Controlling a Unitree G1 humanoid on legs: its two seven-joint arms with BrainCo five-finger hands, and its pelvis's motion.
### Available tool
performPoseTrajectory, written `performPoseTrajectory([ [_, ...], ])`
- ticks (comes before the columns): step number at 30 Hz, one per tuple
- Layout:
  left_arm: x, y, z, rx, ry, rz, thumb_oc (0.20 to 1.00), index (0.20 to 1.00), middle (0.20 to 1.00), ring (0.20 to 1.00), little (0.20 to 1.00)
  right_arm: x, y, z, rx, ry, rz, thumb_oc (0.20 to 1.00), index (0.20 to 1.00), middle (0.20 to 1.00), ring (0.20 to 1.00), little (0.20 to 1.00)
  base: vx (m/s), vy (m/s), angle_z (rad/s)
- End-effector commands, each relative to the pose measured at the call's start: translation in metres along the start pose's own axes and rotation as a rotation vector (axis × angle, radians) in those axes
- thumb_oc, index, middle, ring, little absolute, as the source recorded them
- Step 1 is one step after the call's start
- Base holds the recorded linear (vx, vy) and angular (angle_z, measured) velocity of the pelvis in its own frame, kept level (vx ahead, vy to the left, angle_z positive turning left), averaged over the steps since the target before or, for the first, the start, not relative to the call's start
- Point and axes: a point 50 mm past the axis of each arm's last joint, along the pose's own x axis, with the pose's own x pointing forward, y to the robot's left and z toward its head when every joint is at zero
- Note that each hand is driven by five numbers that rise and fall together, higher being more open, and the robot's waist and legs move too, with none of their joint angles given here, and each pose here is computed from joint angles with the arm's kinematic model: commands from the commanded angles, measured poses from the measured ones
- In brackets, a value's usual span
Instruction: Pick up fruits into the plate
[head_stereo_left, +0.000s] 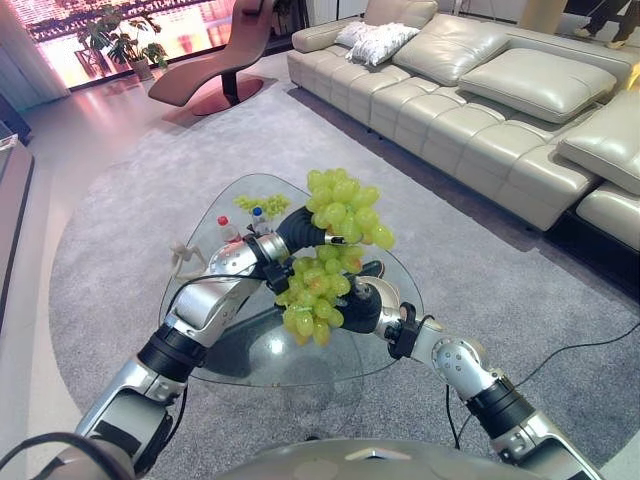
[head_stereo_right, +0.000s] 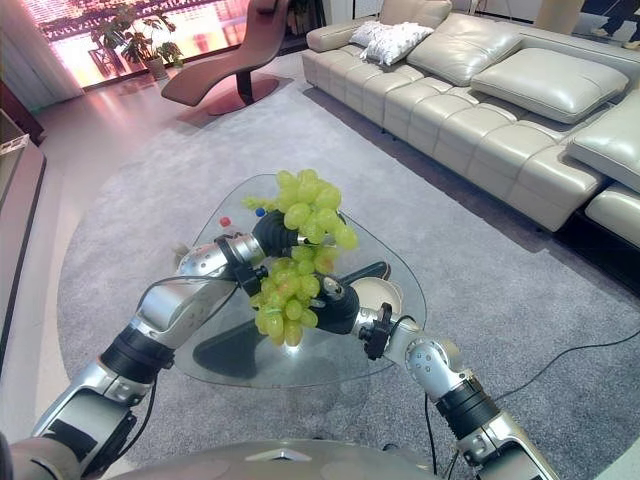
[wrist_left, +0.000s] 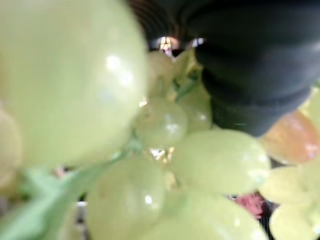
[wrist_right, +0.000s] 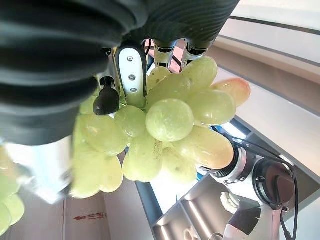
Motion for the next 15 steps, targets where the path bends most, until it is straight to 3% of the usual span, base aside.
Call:
performPoseTrajectory([
  [1,0.0269,0.0033,0.0128,-0.012,-0.083,0.034,0.200,0.200,0.200,0.200,0.200,0.0730,0.0944,0.0070,-0.001,-0.053,0.607,0.200,0.200,0.200,0.200,0.200,0.00,0.000,0.00],
  [15,0.0273,0.0027,0.0132,-0.017,-0.080,0.036,0.200,0.200,0.200,0.200,0.200,0.0732,0.0935,0.0064,0.007,-0.058,0.594,0.200,0.200,0.200,0.200,0.200,0.00,0.000,0.00],
])
